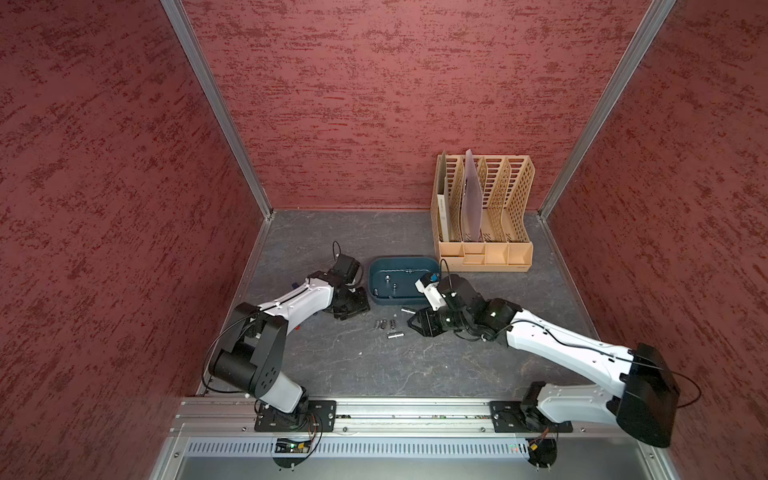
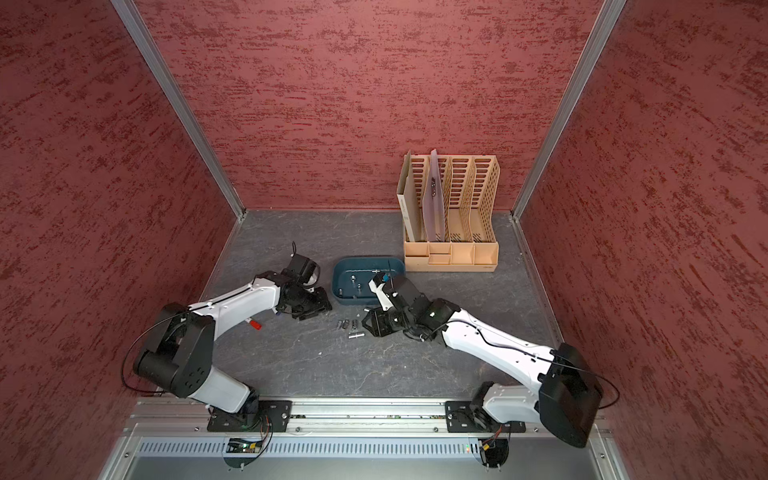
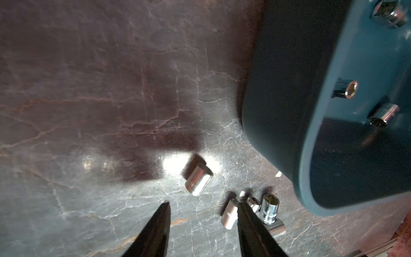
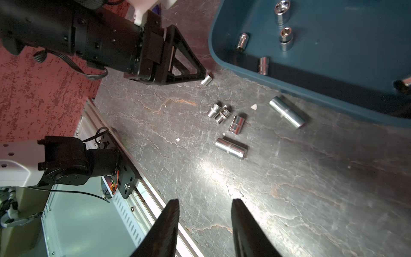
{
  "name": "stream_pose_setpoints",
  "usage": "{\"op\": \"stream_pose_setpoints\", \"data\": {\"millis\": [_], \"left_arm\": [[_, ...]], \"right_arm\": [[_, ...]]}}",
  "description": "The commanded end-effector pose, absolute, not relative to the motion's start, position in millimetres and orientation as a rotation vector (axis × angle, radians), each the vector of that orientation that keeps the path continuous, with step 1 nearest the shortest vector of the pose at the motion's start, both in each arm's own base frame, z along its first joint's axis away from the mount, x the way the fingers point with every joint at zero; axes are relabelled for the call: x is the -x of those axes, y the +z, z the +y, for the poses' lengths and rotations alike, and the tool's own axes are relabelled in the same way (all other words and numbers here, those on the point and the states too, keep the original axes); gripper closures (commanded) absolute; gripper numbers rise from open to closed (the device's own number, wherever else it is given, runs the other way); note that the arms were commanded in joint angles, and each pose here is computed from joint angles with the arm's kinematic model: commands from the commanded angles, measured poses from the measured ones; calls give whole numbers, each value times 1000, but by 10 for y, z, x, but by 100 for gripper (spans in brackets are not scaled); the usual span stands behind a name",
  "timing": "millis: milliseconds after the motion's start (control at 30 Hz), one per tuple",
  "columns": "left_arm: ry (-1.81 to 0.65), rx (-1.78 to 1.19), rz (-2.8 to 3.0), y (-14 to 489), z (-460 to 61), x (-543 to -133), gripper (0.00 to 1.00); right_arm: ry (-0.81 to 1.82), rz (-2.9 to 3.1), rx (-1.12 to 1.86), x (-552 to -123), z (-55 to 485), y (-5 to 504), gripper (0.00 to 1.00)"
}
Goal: Put the socket on the desktop into the storage box
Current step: Pick up the socket head at the center of the board.
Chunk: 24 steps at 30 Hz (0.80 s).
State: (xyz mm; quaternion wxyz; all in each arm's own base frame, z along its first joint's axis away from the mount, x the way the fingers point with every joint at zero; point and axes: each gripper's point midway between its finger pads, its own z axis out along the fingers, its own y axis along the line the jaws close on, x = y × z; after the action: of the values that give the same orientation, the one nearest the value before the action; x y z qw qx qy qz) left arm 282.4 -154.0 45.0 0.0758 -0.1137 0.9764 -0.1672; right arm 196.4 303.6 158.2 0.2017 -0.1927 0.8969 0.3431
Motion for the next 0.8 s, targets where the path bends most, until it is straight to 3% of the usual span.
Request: {"op": "stream_pose_setpoints", "data": {"millis": [0, 767], "left_arm": [[-457, 274, 2933, 439, -1555, -2871, 51], [-193, 118, 2976, 235, -1594, -2965, 68]], "right_arm": [[1005, 2450, 573, -1926, 3090, 1662, 57], [1004, 2467, 559, -1907, 3102, 1561, 57]]}}
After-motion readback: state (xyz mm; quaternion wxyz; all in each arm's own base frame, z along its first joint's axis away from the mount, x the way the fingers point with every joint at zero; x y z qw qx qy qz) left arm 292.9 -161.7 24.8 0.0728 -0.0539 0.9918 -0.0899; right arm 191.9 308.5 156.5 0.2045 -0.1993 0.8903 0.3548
